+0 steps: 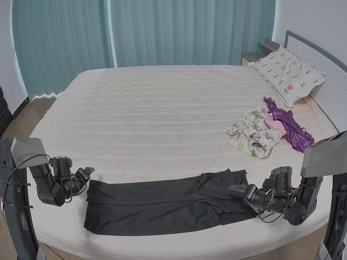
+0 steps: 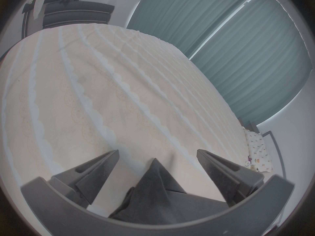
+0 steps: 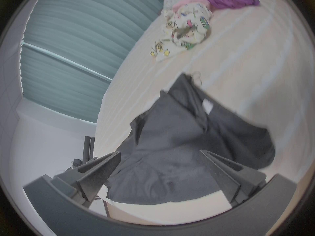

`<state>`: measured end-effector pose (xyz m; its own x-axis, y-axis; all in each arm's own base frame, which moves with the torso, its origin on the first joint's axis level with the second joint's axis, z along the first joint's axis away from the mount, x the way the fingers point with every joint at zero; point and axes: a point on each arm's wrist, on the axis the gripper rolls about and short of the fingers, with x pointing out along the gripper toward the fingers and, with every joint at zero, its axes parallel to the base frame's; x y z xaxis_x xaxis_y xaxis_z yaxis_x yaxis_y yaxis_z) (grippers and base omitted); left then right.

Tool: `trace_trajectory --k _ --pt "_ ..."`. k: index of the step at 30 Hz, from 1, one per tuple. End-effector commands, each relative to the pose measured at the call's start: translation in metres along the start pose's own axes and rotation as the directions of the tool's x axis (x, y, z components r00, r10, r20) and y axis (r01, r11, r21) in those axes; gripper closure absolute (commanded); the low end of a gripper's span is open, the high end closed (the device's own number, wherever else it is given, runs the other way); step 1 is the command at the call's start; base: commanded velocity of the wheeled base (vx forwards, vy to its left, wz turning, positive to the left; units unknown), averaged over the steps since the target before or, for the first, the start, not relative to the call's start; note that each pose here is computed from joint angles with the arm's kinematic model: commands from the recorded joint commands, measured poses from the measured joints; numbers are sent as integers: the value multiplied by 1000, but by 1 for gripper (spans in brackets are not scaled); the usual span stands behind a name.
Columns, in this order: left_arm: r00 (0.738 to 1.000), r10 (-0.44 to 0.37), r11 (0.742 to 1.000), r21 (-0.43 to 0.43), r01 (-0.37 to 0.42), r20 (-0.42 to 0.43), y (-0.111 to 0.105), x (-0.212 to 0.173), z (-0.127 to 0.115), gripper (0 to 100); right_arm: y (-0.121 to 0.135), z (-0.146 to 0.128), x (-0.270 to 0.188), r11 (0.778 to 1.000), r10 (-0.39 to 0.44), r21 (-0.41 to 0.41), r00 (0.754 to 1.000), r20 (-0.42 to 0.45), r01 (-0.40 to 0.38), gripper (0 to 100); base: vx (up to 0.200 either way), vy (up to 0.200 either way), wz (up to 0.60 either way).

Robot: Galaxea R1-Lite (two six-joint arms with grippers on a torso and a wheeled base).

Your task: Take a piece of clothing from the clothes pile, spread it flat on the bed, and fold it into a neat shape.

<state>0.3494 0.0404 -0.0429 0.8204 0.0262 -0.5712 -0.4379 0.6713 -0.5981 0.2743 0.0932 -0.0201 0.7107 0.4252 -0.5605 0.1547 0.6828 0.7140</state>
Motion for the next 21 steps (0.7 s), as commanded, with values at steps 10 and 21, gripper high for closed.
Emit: trace_trajectory --k 10,21 --pt "997 -80 996 -30 81 24 -9 -22 8 0 8 -50 16 995 -96 12 995 15 96 0 0 0 0" --pt "997 -76 997 -29 76 20 -7 -18 6 0 4 -52 17 992 -124 -16 992 26 124 0 0 0 0"
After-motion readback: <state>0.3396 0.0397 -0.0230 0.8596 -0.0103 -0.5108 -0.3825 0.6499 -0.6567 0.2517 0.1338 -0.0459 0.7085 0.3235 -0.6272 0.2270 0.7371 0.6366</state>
